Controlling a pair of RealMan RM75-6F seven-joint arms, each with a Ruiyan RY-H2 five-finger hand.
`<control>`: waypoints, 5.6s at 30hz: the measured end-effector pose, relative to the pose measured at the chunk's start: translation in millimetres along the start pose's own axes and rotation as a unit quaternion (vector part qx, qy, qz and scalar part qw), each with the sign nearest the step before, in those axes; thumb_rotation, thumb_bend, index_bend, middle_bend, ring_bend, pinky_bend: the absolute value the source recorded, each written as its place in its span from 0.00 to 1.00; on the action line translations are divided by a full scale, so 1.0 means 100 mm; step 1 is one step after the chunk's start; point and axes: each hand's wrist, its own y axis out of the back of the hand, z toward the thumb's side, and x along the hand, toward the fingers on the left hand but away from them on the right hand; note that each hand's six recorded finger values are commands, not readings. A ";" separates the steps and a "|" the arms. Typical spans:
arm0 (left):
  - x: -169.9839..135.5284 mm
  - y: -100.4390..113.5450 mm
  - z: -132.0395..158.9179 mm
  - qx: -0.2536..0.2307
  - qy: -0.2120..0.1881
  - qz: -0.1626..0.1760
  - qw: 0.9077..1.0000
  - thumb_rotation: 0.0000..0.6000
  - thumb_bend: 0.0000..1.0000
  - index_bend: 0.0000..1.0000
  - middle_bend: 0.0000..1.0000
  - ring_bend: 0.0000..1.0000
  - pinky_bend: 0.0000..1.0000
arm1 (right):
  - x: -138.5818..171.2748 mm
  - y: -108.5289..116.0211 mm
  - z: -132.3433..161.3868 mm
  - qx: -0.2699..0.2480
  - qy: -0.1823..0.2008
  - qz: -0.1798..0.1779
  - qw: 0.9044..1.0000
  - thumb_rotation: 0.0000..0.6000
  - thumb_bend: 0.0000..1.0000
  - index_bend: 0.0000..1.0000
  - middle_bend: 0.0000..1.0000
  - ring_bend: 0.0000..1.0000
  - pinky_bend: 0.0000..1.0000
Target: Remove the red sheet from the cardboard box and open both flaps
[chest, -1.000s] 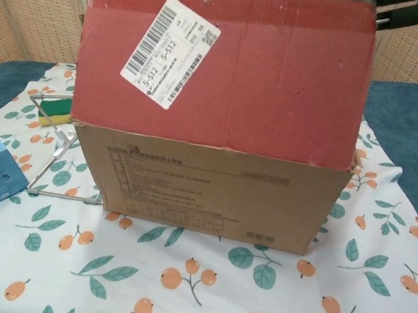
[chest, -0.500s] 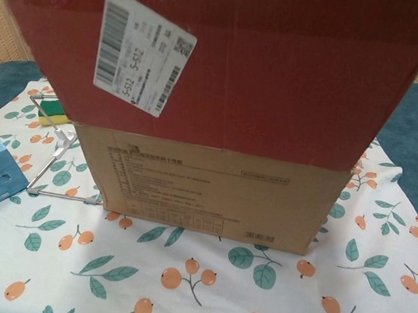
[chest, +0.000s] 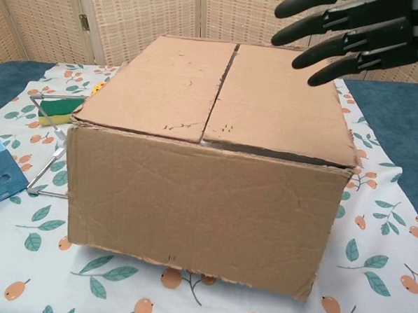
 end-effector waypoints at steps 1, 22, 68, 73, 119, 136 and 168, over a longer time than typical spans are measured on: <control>0.00 0.00 0.00 0.000 0.000 0.000 1.000 1.00 0.47 0.19 0.10 0.09 0.04 | 0.02 0.06 -0.04 0.026 -0.012 -0.020 0.999 0.92 0.27 0.00 0.00 0.00 0.01; -0.11 0.07 0.07 -0.013 -0.023 0.010 1.000 1.00 0.47 0.15 0.10 0.09 0.04 | 0.85 0.83 -0.88 0.384 -0.268 -0.330 0.820 0.92 0.27 0.01 0.00 0.00 0.00; -0.14 0.11 -0.06 -0.036 -0.014 0.007 0.999 1.00 0.47 0.15 0.10 0.09 0.04 | -1.58 0.53 -0.04 0.586 -0.147 -0.104 0.790 0.35 0.66 0.35 0.00 0.00 0.00; -0.15 0.14 -0.08 -0.044 -0.016 0.009 0.999 1.00 0.47 0.15 0.10 0.09 0.04 | -1.74 0.55 -0.05 0.580 -0.150 -0.105 0.793 0.35 0.66 0.35 0.00 0.00 0.00; -0.22 0.13 0.04 -0.017 -0.022 0.023 0.999 1.00 0.47 0.14 0.10 0.09 0.02 | 0.28 0.52 0.04 0.583 -0.223 -0.252 0.740 0.35 0.70 0.42 0.00 0.00 0.00; -0.19 0.12 0.02 -0.016 -0.012 0.022 1.000 1.00 0.47 0.14 0.10 0.09 0.02 | 1.60 0.16 -0.86 0.484 -0.281 -0.353 0.750 0.35 0.70 0.42 0.00 0.00 0.00; -0.54 1.24 2.48 0.119 -0.369 0.081 0.918 1.00 0.74 0.20 0.89 0.87 0.85 | 2.34 0.06 -1.56 0.342 -0.219 -0.539 0.738 0.42 0.67 0.27 0.00 0.00 0.00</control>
